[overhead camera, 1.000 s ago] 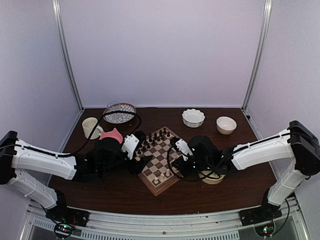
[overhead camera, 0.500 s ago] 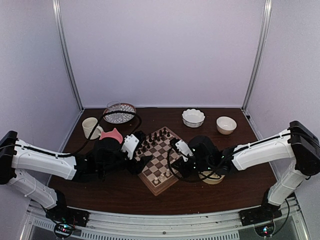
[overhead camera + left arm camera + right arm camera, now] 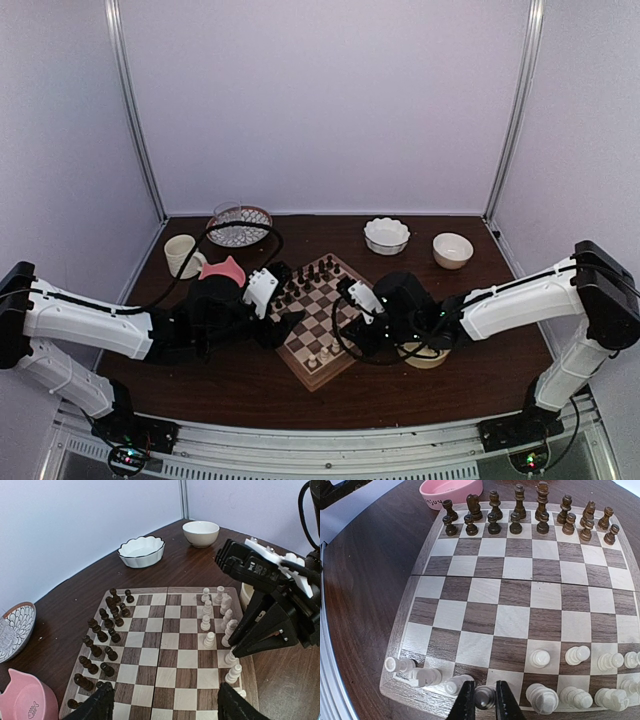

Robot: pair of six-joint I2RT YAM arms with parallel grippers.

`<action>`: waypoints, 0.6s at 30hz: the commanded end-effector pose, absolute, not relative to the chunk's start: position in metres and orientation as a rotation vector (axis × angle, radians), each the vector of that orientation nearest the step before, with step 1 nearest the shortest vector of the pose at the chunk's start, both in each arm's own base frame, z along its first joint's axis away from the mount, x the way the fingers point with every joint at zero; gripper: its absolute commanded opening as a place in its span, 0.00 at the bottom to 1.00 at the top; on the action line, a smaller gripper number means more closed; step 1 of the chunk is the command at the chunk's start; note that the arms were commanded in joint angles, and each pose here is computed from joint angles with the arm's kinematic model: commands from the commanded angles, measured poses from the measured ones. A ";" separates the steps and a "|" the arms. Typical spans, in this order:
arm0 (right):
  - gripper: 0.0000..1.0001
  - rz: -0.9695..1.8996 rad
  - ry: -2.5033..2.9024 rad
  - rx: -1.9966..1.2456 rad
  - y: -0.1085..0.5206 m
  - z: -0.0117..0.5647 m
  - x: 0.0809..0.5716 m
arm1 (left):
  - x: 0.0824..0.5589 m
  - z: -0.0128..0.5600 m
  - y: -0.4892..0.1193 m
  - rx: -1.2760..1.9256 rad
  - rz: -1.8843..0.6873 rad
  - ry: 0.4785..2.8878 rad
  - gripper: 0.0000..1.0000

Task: Set up the chess pieces on the board
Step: Place the queen at d1.

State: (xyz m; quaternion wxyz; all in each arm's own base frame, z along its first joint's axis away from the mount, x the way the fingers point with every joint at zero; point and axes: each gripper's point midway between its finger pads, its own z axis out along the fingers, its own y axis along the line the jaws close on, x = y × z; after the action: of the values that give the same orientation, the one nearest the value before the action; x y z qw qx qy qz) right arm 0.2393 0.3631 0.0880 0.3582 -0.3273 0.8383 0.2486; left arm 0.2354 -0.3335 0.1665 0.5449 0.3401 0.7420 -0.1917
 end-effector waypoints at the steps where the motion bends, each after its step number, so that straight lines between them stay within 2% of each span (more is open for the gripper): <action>1: 0.12 0.656 2.155 -0.834 0.368 0.093 0.243 | 0.236 0.187 -0.342 0.775 -0.506 1.721 0.71; 15: 0.13 0.637 2.152 -0.831 0.369 0.093 0.246 | 0.236 0.186 -0.342 0.780 -0.509 1.721 0.71; 18: 0.16 0.640 2.153 -0.833 0.369 0.093 0.246 | 0.236 0.185 -0.342 0.780 -0.507 1.723 0.71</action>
State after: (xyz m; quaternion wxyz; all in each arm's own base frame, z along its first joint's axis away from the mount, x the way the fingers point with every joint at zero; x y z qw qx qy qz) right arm 0.2402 0.3645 0.0895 0.3596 -0.3278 0.8374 0.2490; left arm 0.2349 -0.3340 0.1664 0.5441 0.3410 0.7418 -0.1935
